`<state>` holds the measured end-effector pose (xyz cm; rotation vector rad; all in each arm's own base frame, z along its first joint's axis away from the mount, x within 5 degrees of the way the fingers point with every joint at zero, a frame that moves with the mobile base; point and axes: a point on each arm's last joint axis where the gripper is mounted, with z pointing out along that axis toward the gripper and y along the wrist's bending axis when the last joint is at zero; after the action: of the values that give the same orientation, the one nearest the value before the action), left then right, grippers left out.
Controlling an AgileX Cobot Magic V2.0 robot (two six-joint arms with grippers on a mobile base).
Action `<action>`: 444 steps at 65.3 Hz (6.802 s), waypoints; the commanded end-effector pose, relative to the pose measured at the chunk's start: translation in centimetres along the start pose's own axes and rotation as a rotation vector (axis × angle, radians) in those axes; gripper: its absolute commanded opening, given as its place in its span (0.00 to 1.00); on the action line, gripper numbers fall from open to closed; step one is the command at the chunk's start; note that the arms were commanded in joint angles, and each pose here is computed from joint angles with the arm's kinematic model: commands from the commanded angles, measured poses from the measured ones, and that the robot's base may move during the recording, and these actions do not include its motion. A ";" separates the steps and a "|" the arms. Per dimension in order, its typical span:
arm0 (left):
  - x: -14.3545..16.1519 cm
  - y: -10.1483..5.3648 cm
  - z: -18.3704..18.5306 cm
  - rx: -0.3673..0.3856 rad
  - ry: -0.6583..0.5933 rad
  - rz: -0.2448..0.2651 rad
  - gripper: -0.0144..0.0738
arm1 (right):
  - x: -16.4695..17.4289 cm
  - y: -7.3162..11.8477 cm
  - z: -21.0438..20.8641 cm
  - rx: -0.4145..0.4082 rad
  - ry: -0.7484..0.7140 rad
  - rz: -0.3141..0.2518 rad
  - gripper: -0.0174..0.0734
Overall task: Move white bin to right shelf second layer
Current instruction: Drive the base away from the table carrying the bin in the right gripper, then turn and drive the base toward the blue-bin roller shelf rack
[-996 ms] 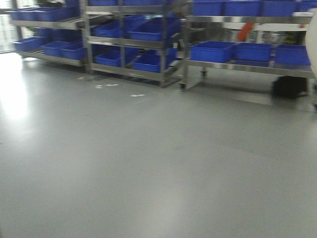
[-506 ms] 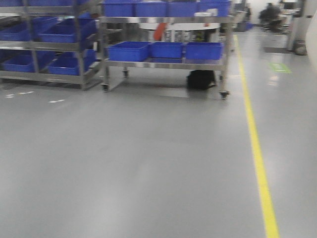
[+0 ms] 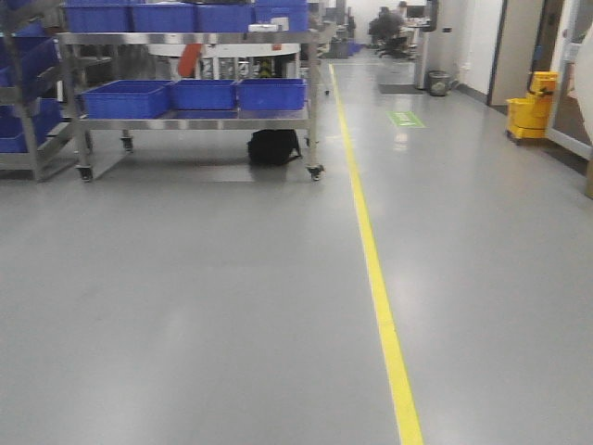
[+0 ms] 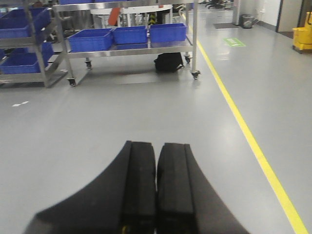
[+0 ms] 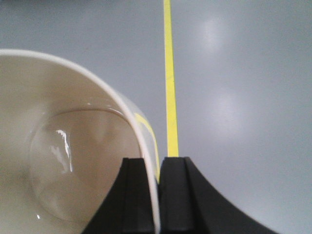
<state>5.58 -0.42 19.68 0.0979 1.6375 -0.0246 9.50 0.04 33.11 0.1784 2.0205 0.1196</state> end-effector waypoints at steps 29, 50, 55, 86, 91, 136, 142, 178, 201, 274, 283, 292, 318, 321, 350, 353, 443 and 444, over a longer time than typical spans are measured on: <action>0.4 0.0 0.1 0.001 -0.063 -0.005 0.26 | -1.6 0.2 -0.6 -0.013 -0.118 -0.002 0.25; 0.4 0.0 0.1 0.001 -0.063 -0.005 0.26 | -1.6 0.2 -0.6 -0.013 -0.118 -0.002 0.25; 0.4 0.0 0.1 0.001 -0.063 -0.005 0.26 | -1.6 0.2 -0.6 -0.013 -0.118 -0.002 0.25; 0.4 0.0 0.1 0.001 -0.063 -0.005 0.26 | -1.6 0.2 -0.6 -0.013 -0.118 -0.002 0.25; 0.4 0.0 0.1 0.001 -0.063 -0.005 0.26 | -1.6 0.2 -0.6 -0.013 -0.118 -0.002 0.25; 0.4 0.0 0.1 0.001 -0.063 -0.005 0.26 | -1.6 0.2 -0.6 -0.013 -0.118 -0.002 0.25; 0.4 0.0 0.1 0.001 -0.063 -0.005 0.26 | -1.6 0.2 -0.6 -0.013 -0.118 -0.002 0.25; 0.4 0.0 0.1 0.001 -0.063 -0.005 0.26 | -1.6 0.2 -0.6 -0.013 -0.118 -0.002 0.25; 0.4 0.0 0.1 0.001 -0.063 -0.005 0.26 | -1.6 0.2 -0.6 -0.013 -0.118 -0.002 0.25; 0.4 0.0 0.1 0.001 -0.063 -0.005 0.26 | -1.6 0.2 -0.6 -0.013 -0.119 -0.002 0.25; 0.4 0.0 0.1 0.001 -0.063 -0.005 0.26 | -1.6 0.2 -0.6 -0.013 -0.119 -0.002 0.25; 0.4 0.0 0.1 0.001 -0.063 -0.005 0.26 | -1.6 0.2 -0.6 -0.013 -0.119 -0.002 0.25; 0.4 0.0 0.1 0.001 -0.063 -0.005 0.26 | -1.6 0.2 -0.6 -0.013 -0.120 -0.002 0.25; 0.4 0.0 0.1 0.001 -0.063 -0.005 0.26 | -1.6 0.2 -0.6 -0.013 -0.120 -0.002 0.25; 0.4 0.0 0.1 0.001 -0.063 -0.005 0.26 | -1.6 0.2 -0.6 -0.013 -0.120 -0.002 0.25; 0.4 0.0 0.1 0.001 -0.063 -0.005 0.26 | -1.6 0.2 -0.6 -0.013 -0.120 -0.002 0.25; 0.4 0.0 0.1 0.001 -0.063 -0.005 0.26 | -1.6 0.2 -0.6 -0.013 -0.120 -0.002 0.25; 0.4 0.0 0.1 0.001 -0.063 -0.005 0.26 | -1.6 0.2 -0.6 -0.013 -0.120 -0.002 0.25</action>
<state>5.58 -0.42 19.68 0.0979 1.6375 -0.0246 9.50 0.04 33.11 0.1784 2.0205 0.1196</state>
